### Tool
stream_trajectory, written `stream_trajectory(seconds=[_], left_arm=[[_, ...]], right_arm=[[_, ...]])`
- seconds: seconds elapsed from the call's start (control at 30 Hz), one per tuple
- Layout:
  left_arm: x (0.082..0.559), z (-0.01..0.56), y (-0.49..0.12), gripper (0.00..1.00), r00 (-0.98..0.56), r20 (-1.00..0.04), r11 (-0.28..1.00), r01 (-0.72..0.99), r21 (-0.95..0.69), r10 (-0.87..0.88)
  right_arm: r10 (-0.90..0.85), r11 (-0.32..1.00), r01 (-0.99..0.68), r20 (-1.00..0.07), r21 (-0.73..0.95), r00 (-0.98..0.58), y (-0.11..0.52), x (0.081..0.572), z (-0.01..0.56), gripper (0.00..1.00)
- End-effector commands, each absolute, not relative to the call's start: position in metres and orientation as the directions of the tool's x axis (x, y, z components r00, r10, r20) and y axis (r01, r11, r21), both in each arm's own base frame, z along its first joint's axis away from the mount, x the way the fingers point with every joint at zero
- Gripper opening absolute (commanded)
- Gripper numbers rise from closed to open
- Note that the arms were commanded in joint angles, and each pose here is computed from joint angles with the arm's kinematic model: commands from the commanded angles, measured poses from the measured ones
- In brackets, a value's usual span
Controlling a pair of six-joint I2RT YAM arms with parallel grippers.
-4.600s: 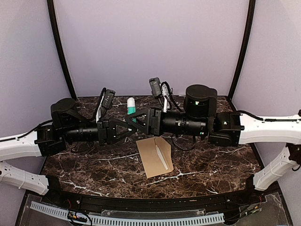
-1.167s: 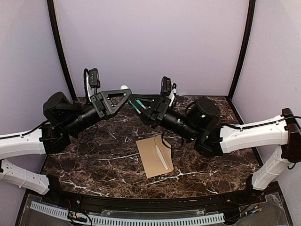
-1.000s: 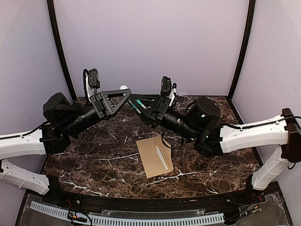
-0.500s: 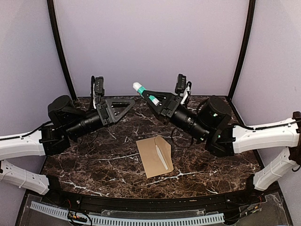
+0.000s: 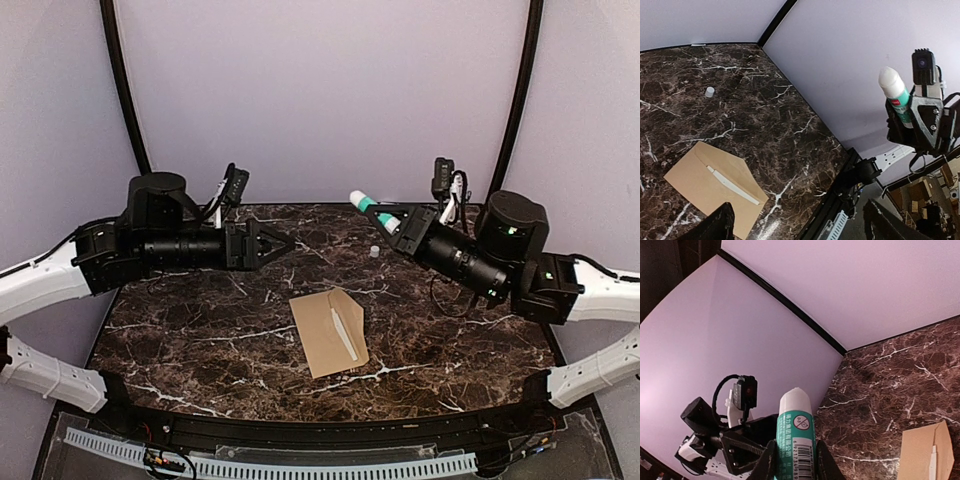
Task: Place the letter into the envelope and seal it
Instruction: Paint the envelope at the center of the board.
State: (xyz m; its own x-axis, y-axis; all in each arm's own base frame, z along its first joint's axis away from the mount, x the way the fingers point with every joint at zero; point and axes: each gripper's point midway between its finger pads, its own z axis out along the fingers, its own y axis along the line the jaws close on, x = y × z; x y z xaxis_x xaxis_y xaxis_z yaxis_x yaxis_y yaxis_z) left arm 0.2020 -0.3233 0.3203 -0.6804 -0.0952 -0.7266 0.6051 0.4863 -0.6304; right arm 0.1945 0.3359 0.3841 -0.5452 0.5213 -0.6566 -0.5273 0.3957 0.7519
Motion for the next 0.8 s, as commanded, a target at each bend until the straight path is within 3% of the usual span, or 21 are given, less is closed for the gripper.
stream_trajectory(seconds=[0.0,0.2,0.4,0.6,0.77], left_arm=[[0.215,0.269,-0.311,0.88,-0.687,-0.705,0.573,0.654,-0.494,0.176],[0.255,0.202,-0.327,0.84,-0.667,-0.639,0.586,0.71,-0.39,0.382],[0.29,0.154,-0.341,0.81,-0.635,-0.611,0.62,0.733,-0.28,0.473],[0.314,0.119,-0.342,0.69,-0.65,-0.558,0.673,0.711,-0.205,0.516],[0.318,0.105,-0.352,0.57,-0.633,-0.59,0.652,0.725,-0.223,0.501]], right_arm=[[0.341,0.627,-0.456,-0.749,0.631,-0.568,0.313,0.196,0.334,0.13],[0.16,0.698,-0.417,-0.695,0.582,-0.701,0.309,0.176,0.285,0.13],[0.013,0.745,-0.403,-0.615,0.532,-0.788,0.321,0.163,0.248,0.13],[-0.097,0.776,-0.409,-0.549,0.481,-0.83,0.342,0.16,0.225,0.13],[-0.159,0.816,-0.389,-0.481,0.427,-0.862,0.354,0.164,0.202,0.13]])
